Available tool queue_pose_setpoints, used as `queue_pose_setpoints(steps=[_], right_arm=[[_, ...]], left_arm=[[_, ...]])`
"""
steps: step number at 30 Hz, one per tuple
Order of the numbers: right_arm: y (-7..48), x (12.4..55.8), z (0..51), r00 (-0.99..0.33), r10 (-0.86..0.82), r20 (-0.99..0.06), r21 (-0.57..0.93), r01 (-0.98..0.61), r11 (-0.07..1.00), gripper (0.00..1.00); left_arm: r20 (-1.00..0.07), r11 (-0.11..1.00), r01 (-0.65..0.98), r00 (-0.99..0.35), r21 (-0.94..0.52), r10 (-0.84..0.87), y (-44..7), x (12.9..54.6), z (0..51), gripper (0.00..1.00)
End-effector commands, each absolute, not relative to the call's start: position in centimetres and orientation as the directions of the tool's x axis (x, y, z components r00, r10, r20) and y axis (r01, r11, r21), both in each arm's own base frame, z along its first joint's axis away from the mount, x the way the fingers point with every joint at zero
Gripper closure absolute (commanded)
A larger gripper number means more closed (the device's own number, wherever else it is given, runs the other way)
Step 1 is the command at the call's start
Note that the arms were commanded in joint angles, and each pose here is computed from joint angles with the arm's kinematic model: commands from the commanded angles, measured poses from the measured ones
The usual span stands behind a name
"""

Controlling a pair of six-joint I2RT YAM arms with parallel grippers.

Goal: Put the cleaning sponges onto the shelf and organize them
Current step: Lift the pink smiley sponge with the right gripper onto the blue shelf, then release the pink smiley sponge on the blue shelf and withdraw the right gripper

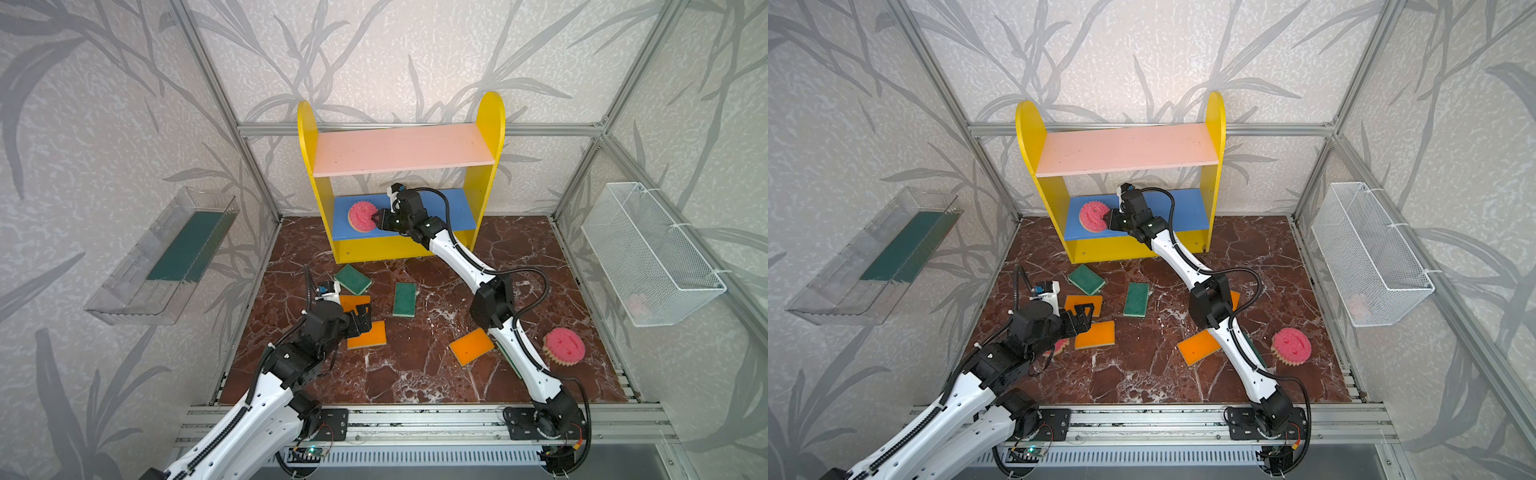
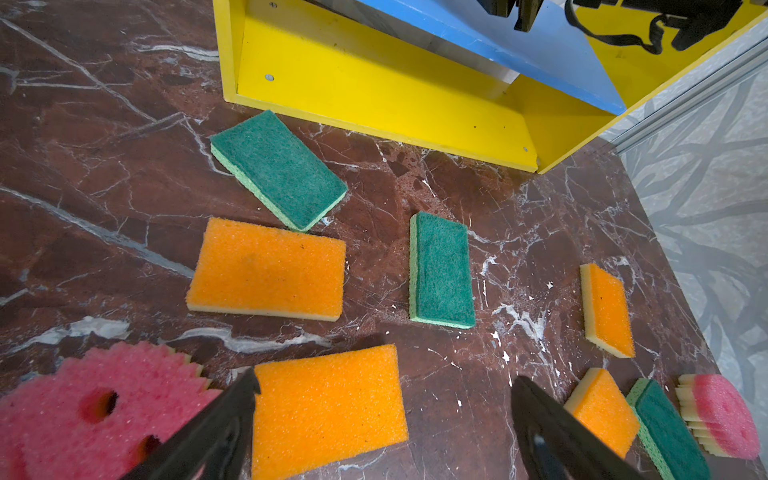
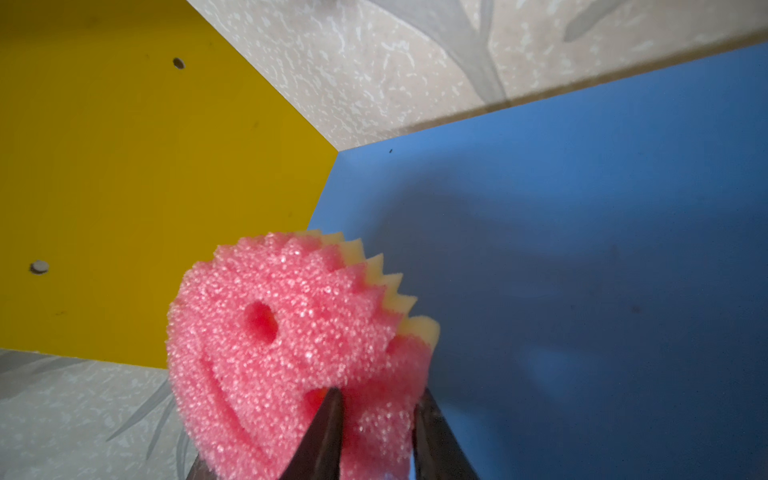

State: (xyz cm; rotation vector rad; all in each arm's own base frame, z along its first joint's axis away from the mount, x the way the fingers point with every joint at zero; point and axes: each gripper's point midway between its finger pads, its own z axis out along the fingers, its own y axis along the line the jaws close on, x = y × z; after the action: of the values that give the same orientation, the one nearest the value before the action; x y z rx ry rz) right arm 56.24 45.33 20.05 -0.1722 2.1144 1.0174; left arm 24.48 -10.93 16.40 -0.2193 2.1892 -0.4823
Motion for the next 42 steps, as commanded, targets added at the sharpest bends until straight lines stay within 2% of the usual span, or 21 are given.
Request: queue_pose_setpoints(steps=[1, 4, 10, 22, 30, 36, 42], right_arm=[[45.9, 56.4, 20.6, -0.682, 0.212, -0.7, 0.621, -0.434, 0.653, 0.62], [46.2, 56.3, 20.9, -0.676, 0.213, -0.705, 0.623, -0.448, 0.642, 0.51], [46.9, 56.3, 21.2, -0.684, 0.239, -0.689, 0.656, -0.451, 0.605, 0.41], [48.5, 56.0, 21.0, -0.711, 0.275, -0.648, 0.724, -0.46, 0.514, 0.38], [49.6, 55.9, 20.4, -0.711, 0.296, -0.638, 0.739, -0.458, 0.495, 0.38], [49.7, 55.8, 21.0, -0.701, 0.297, -0.649, 0.733, -0.471, 0.491, 0.38], [49.1, 55.0, 23.8, -0.658, 0.25, -0.711, 0.674, -0.535, 0.51, 0.31]], left_arm=[[-0.724, 0.914, 0.018, -0.617, -0.405, -0.308, -11.0, 24.5, 17.2, 0.04], [-0.725, 0.914, 0.018, -0.616, -0.406, -0.31, -11.0, 24.6, 17.3, 0.03], [-0.727, 0.917, 0.018, -0.616, -0.398, -0.304, -10.9, 24.5, 17.6, 0.03], [-0.728, 0.919, 0.015, -0.615, -0.393, -0.302, -10.7, 24.3, 17.7, 0.03], [-0.722, 0.92, 0.011, -0.624, -0.391, -0.299, -10.5, 23.9, 17.5, 0.03], [-0.716, 0.918, 0.012, -0.63, -0.396, -0.3, -10.5, 23.7, 17.5, 0.03], [-0.707, 0.918, 0.024, -0.647, -0.395, -0.287, -11.0, 23.8, 17.5, 0.03]])
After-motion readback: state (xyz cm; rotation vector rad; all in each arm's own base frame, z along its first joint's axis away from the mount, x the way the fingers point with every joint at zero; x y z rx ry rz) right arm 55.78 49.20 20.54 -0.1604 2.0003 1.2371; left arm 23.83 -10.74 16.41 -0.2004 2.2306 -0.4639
